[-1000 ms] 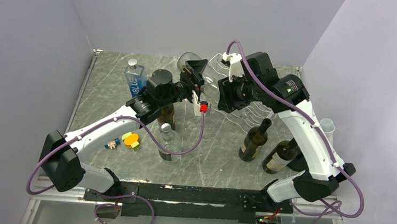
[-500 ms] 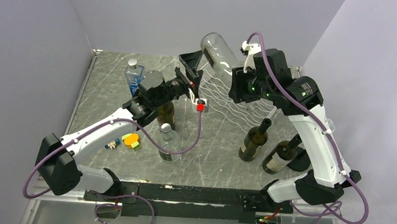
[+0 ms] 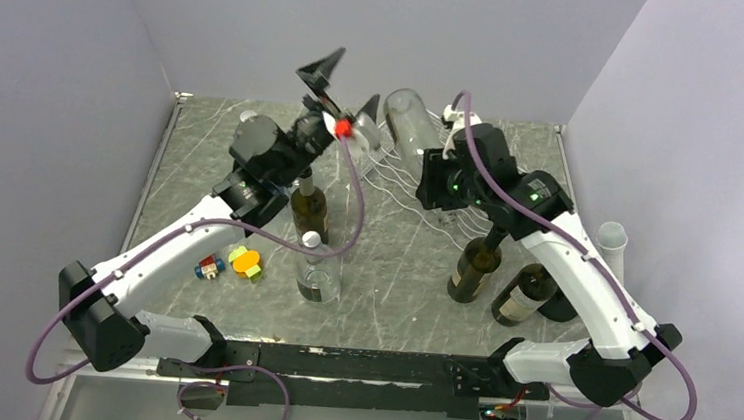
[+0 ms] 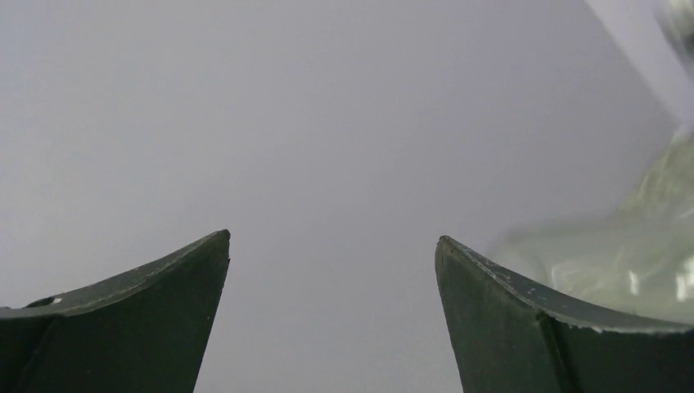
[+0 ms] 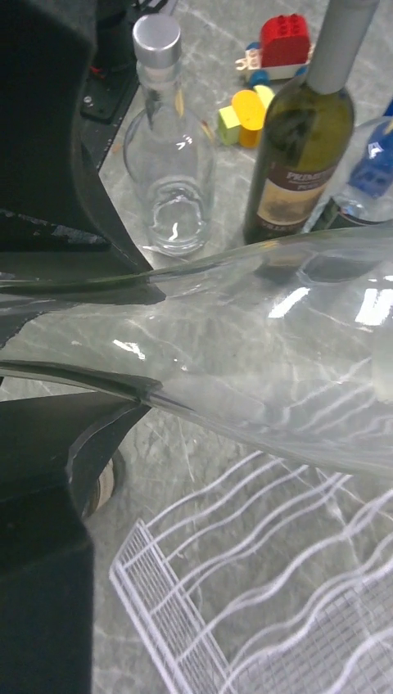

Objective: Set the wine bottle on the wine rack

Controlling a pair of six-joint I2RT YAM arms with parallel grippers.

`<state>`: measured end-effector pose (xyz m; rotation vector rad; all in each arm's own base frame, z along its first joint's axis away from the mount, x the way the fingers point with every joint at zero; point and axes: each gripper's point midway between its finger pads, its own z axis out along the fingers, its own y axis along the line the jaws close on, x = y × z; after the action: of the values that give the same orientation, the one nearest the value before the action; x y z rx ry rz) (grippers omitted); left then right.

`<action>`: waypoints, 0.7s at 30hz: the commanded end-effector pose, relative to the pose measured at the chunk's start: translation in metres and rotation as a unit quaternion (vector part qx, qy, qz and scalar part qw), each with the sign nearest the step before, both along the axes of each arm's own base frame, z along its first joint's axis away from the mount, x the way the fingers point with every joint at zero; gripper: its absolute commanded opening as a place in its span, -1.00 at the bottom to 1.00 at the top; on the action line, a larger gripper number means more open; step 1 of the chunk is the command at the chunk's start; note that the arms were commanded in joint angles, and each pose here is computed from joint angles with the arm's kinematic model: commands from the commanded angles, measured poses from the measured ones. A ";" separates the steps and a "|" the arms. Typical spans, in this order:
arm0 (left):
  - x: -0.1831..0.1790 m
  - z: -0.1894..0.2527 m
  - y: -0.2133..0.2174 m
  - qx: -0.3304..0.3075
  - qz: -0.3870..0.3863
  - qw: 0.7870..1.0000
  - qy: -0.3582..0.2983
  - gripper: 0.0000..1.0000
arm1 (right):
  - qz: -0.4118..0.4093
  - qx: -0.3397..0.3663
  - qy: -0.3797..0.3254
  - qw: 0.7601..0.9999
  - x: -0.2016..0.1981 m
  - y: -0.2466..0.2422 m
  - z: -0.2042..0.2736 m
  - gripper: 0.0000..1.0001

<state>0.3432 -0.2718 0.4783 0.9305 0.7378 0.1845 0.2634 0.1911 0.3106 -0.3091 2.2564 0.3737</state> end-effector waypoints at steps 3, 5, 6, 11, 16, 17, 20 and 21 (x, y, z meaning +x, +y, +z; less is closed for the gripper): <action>-0.023 0.088 0.050 -0.273 -0.019 0.954 0.121 0.99 | 0.029 0.125 -0.137 0.982 0.024 0.056 0.065 -1.00; -0.024 0.090 0.053 -0.286 -0.018 0.947 0.145 0.99 | 0.030 0.130 -0.137 0.982 0.023 0.065 0.059 -1.00; -0.026 0.092 0.055 -0.296 -0.020 0.942 0.155 0.99 | 0.031 0.132 -0.133 0.982 0.023 0.069 0.056 -1.00; -0.036 0.094 0.063 -0.330 -0.030 0.921 0.207 0.99 | 0.038 0.124 -0.106 0.986 0.019 0.089 0.036 -1.00; -0.052 0.086 0.071 -0.349 -0.048 0.907 0.232 0.99 | 0.037 0.126 -0.056 0.990 0.013 0.100 0.011 -1.00; -0.054 0.084 0.072 -0.349 -0.049 0.906 0.232 0.99 | 0.035 0.122 -0.044 0.991 0.013 0.102 0.005 -1.00; -0.060 0.081 0.075 -0.348 -0.053 0.906 0.234 0.99 | 0.025 0.101 -0.002 0.995 0.013 0.105 -0.017 -1.00; -0.062 0.081 0.077 -0.348 -0.051 0.906 0.234 0.99 | 0.025 0.103 0.004 0.994 0.012 0.106 -0.021 -1.00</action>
<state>0.2947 -0.2046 0.5534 0.3641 1.0964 -0.3485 0.2495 0.2699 0.2390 -0.3866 2.3782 0.4770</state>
